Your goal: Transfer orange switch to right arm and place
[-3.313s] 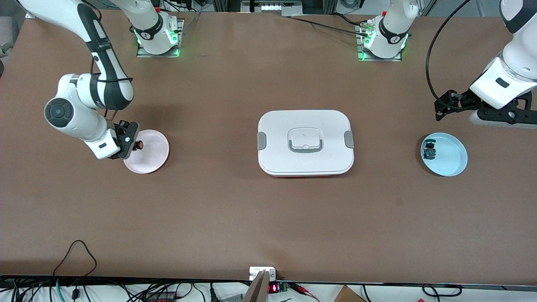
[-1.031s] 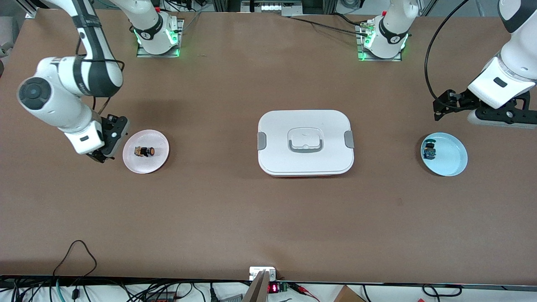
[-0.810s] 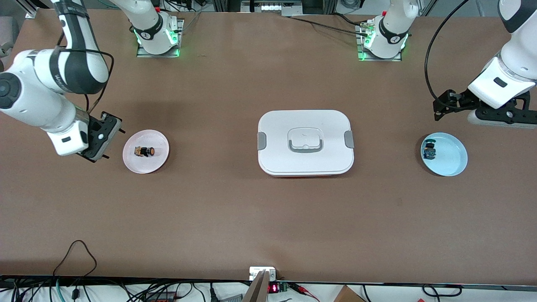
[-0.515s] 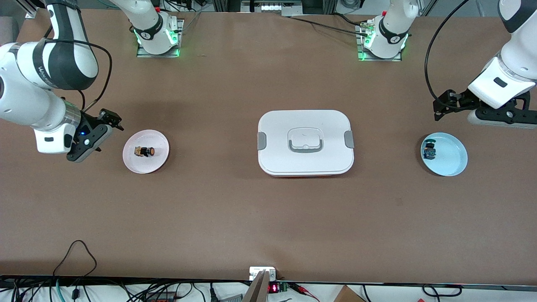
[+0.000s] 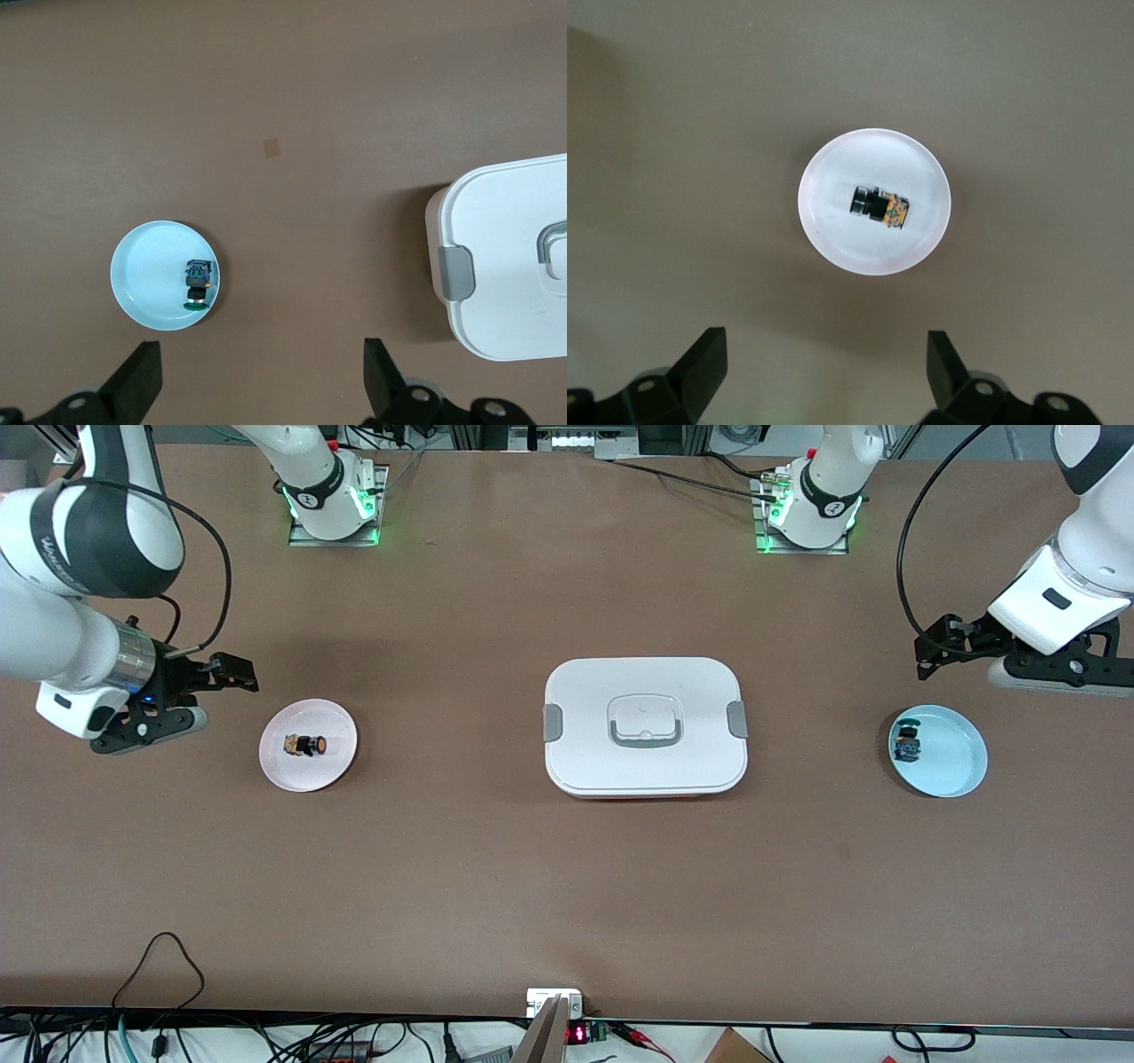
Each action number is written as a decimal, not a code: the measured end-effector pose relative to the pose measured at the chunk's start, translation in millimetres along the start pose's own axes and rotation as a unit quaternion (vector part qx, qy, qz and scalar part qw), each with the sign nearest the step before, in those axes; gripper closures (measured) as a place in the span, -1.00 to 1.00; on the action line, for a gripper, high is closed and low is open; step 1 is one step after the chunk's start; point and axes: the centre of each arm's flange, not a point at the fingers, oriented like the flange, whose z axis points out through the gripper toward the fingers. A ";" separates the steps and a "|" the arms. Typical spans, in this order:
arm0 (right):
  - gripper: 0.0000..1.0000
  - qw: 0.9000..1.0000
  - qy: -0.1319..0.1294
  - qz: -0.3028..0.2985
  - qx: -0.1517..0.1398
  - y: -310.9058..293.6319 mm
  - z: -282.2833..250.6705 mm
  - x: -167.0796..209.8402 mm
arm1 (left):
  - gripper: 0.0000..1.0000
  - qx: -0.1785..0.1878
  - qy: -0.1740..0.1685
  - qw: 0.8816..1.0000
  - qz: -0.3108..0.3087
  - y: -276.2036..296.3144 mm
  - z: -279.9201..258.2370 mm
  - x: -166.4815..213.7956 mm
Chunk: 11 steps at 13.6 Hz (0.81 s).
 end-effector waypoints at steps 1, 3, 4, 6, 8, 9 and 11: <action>-1.00 1.000 0.006 0.012 -0.001 3.3 -10.4 -3.0 | -1.00 0.000 0.000 1.000 0.001 0.9 0.0 -0.1; -1.00 0.999 0.018 0.033 -0.002 22.3 -23.7 -10.9 | -1.00 0.000 0.000 1.000 0.003 3.1 -0.1 -0.1; -1.00 0.999 0.021 0.044 -0.002 31.3 -27.5 -13.8 | -1.00 0.000 0.000 1.000 0.003 3.8 -0.1 -0.1; -1.00 0.997 0.033 0.074 -0.003 44.8 -41.2 -17.3 | -1.00 0.000 0.000 1.000 0.004 4.2 -0.1 -0.1; -1.00 0.992 0.030 0.125 -0.001 46.7 -60.6 -23.8 | -1.00 0.000 0.000 1.000 0.004 4.2 -0.2 -0.1; -1.00 0.989 0.027 0.149 0.000 44.8 -72.1 -27.4 | -1.00 0.000 0.000 1.000 0.004 4.2 -0.2 -0.1; -1.00 0.985 0.037 0.166 -0.005 43.2 -94.2 -31.1 | -1.00 0.000 -0.001 1.000 0.004 4.2 -0.1 -0.2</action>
